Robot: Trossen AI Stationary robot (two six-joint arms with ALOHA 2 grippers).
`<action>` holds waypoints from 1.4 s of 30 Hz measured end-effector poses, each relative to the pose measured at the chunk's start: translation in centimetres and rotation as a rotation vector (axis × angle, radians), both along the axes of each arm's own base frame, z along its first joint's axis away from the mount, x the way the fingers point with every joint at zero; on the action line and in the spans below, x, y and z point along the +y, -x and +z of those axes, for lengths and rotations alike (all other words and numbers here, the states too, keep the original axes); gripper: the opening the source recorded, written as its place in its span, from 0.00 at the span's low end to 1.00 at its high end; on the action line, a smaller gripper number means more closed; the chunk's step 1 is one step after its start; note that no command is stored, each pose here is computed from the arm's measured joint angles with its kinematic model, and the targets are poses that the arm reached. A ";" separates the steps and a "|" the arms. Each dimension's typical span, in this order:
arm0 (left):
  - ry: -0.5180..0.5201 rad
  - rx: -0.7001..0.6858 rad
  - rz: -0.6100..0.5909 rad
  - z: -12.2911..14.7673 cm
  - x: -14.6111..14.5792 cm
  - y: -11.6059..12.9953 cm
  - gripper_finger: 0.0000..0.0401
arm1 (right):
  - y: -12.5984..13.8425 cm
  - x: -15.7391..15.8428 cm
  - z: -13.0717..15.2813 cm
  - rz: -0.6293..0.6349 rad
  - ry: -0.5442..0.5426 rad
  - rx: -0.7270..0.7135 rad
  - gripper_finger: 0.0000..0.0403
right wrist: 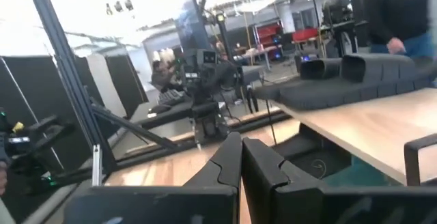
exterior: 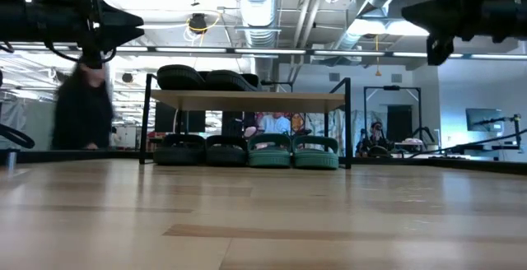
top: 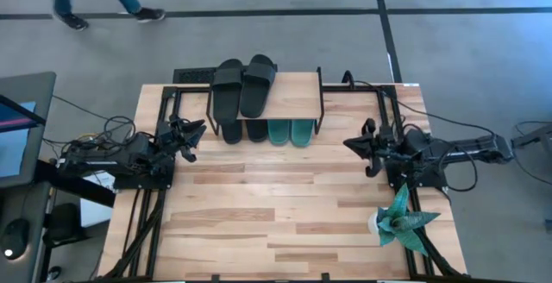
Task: Pick and place slides into the shelf
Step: Return to Home Position
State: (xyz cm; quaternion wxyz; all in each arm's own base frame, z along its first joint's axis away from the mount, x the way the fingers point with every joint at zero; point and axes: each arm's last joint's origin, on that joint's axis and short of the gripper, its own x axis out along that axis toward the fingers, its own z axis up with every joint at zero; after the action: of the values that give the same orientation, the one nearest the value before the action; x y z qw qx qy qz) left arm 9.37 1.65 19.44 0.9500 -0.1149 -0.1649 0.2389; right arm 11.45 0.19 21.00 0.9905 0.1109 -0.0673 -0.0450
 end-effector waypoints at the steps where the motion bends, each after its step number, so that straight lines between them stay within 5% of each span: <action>1: 0.003 -0.001 -0.001 0.0 0.0 0.0 0.27 | 0.1 0.0 -0.4 0.001 -0.005 -0.008 0.00; 13: 0.030 -0.013 0.003 -0.1 0.0 0.0 0.27 | 1.8 -0.1 -2.1 -0.003 -0.008 -0.118 0.00; 28: 0.052 0.162 0.005 -1.7 0.0 -0.3 0.27 | 1.7 -0.2 -4.0 -0.022 -0.042 0.074 0.00; 42: 0.073 0.235 -0.040 -2.5 -0.1 -0.5 0.27 | 1.7 0.0 -4.2 0.027 -0.065 0.083 0.00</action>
State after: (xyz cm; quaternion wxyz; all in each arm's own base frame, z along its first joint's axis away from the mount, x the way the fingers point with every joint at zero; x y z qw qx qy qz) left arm 9.83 1.58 16.89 0.9626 -0.1239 -0.0414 0.2373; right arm 9.75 0.17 16.84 0.9889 0.1420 -0.0231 -0.0381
